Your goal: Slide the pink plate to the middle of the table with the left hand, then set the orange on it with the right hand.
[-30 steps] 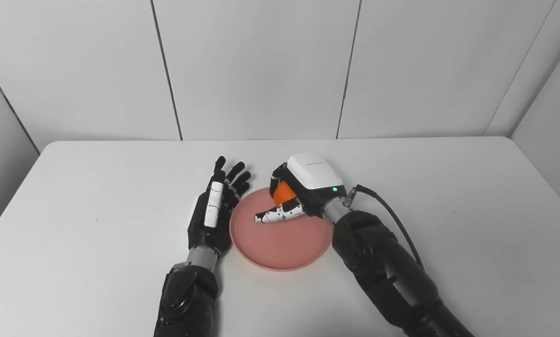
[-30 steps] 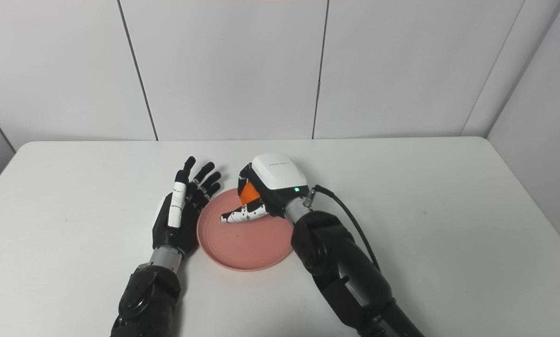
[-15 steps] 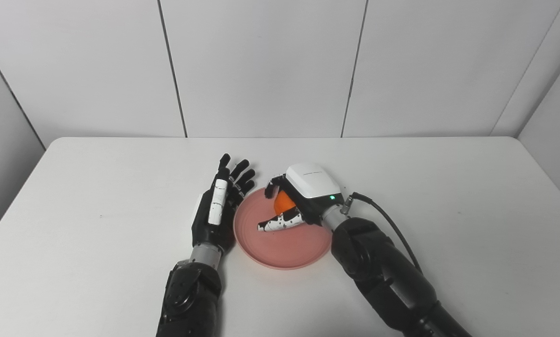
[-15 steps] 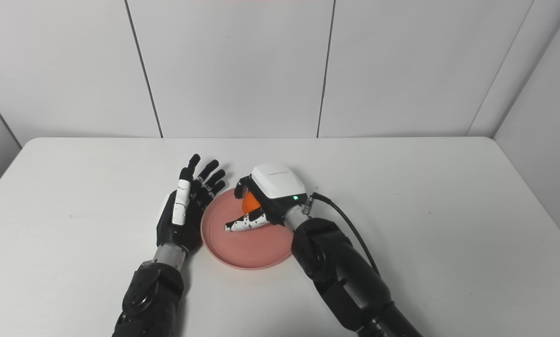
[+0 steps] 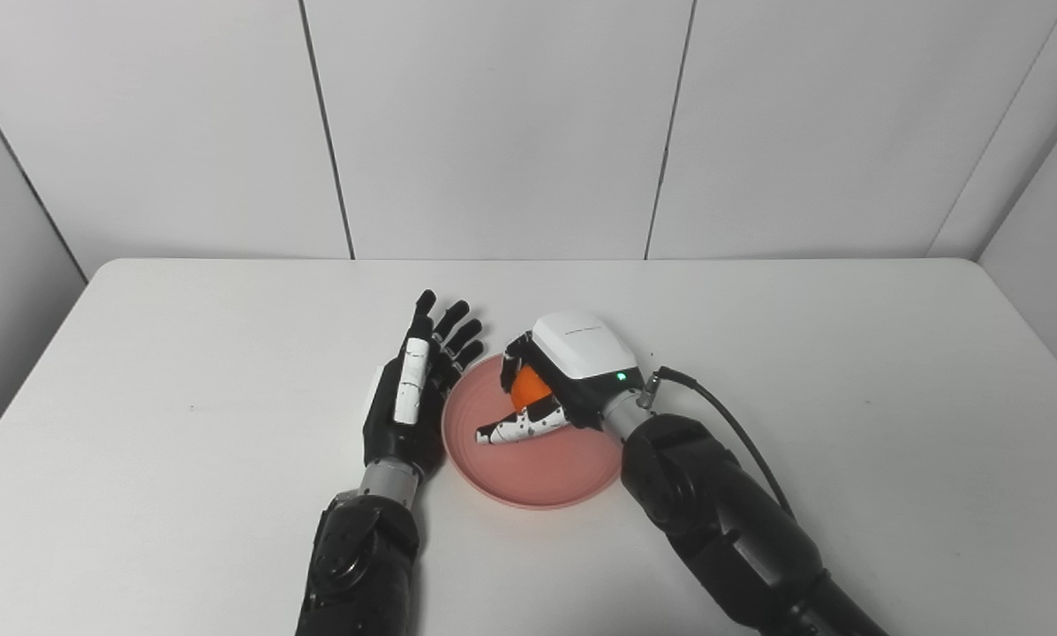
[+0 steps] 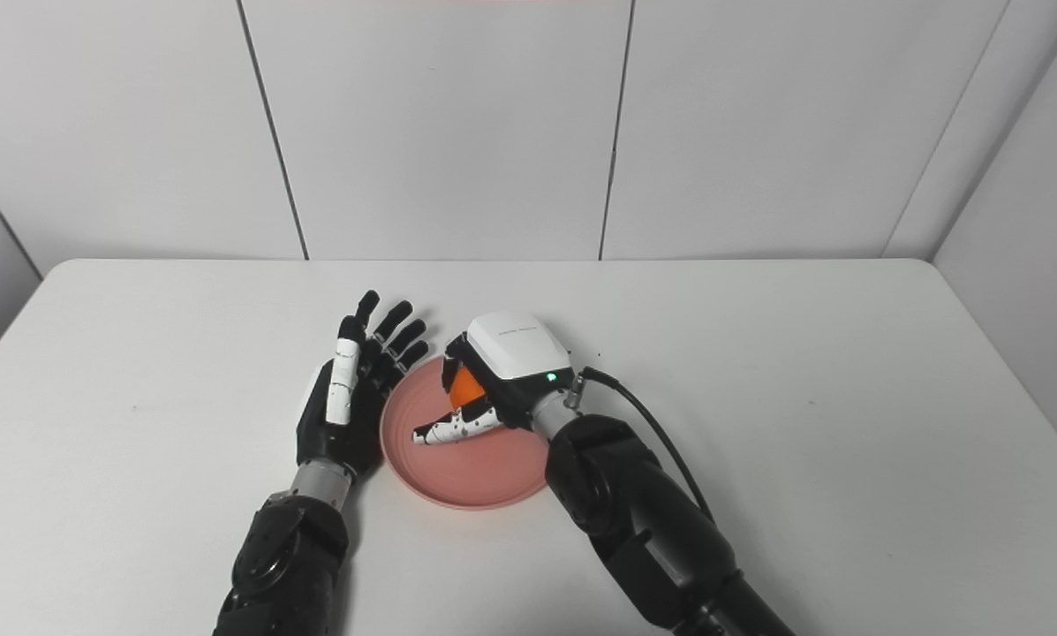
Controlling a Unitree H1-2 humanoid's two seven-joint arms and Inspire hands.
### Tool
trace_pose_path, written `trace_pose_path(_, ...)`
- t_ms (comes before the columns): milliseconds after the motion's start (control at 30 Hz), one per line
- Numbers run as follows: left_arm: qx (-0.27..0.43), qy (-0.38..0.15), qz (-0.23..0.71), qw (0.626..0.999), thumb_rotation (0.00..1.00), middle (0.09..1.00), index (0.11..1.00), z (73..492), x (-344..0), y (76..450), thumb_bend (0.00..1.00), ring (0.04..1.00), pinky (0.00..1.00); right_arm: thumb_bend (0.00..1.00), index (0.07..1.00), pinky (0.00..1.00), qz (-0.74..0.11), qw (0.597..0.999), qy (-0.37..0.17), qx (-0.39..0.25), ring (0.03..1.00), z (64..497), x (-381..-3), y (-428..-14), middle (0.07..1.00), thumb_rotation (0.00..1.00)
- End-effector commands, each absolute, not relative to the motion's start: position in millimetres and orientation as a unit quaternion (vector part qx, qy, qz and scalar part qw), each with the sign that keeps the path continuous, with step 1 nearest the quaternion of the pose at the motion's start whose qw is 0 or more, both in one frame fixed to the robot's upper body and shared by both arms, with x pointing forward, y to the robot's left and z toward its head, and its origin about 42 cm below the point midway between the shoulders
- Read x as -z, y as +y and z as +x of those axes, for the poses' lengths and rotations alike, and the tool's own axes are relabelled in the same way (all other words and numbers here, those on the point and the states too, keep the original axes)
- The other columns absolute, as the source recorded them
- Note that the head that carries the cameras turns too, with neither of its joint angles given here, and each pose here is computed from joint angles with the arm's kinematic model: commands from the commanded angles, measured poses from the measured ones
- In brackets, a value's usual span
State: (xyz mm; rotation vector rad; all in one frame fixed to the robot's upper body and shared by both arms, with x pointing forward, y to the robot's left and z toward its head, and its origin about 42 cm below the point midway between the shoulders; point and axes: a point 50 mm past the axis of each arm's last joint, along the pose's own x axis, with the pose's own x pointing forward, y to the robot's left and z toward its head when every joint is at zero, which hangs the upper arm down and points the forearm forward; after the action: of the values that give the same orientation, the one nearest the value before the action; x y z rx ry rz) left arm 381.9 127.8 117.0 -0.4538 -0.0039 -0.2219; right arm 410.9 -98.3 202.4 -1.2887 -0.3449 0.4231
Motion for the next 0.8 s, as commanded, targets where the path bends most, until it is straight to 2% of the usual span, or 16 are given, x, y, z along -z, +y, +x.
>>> trace_pose_path(0,0.085,0.077,-0.218,0.969,0.76,0.903,1.000,366,-81,128,0.89,0.857,0.85,0.70,0.320,0.16,-0.586,0.759,-0.218,-0.185,0.215,411,-230,-93,0.278,0.74)
trace_pose_path(33,0.085,0.078,-0.218,0.969,0.75,0.909,1.000,366,-81,128,0.89,0.863,0.85,0.75,0.361,0.19,-0.585,0.758,-0.220,-0.185,0.252,410,-233,-93,0.314,0.82)
trace_pose_path(100,0.084,0.079,-0.214,0.970,0.75,0.912,1.000,366,-82,128,0.89,0.866,0.84,0.78,0.387,0.21,-0.588,0.756,-0.224,-0.183,0.276,407,-237,-95,0.336,0.87)
trace_pose_path(133,0.084,0.079,-0.212,0.970,0.76,0.915,1.000,366,-82,128,0.89,0.869,0.83,0.82,0.468,0.25,-0.590,0.754,-0.225,-0.181,0.328,406,-239,-95,0.390,0.94)
trace_pose_path(167,0.085,0.078,-0.214,0.970,0.76,0.916,1.000,366,-82,128,0.88,0.870,0.83,0.83,0.495,0.27,-0.591,0.753,-0.229,-0.177,0.346,405,-241,-96,0.408,0.96)
trace_pose_path(233,0.085,0.077,-0.223,0.968,0.75,0.929,1.000,366,-82,128,0.87,0.877,0.84,0.84,0.536,0.27,-0.595,0.751,-0.234,-0.165,0.358,404,-244,-97,0.440,0.97)
trace_pose_path(300,0.084,0.076,-0.224,0.968,0.74,0.921,1.000,367,-82,128,0.88,0.864,0.84,0.79,0.536,0.32,-0.599,0.749,-0.241,-0.148,0.399,403,-247,-98,0.482,0.84)
trace_pose_path(367,0.085,0.075,-0.222,0.968,0.74,0.914,1.000,367,-82,128,0.89,0.858,0.83,0.78,0.522,0.34,-0.604,0.744,-0.255,-0.128,0.414,403,-249,-100,0.493,0.80)
trace_pose_path(467,0.086,0.074,-0.221,0.969,0.74,0.908,1.000,366,-82,128,0.91,0.860,0.83,0.77,0.535,0.36,-0.604,0.743,-0.268,-0.109,0.438,404,-250,-103,0.515,0.81)
trace_pose_path(633,0.085,0.073,-0.219,0.969,0.75,0.905,1.000,367,-83,128,0.91,0.864,0.87,0.78,0.658,0.56,-0.603,0.743,-0.275,-0.097,0.632,406,-252,-107,0.669,0.90)
trace_pose_path(767,0.087,0.074,-0.217,0.970,0.75,0.905,1.000,368,-82,129,0.93,0.872,0.88,0.79,0.692,0.63,-0.605,0.742,-0.270,-0.098,0.696,407,-250,-110,0.714,0.92)
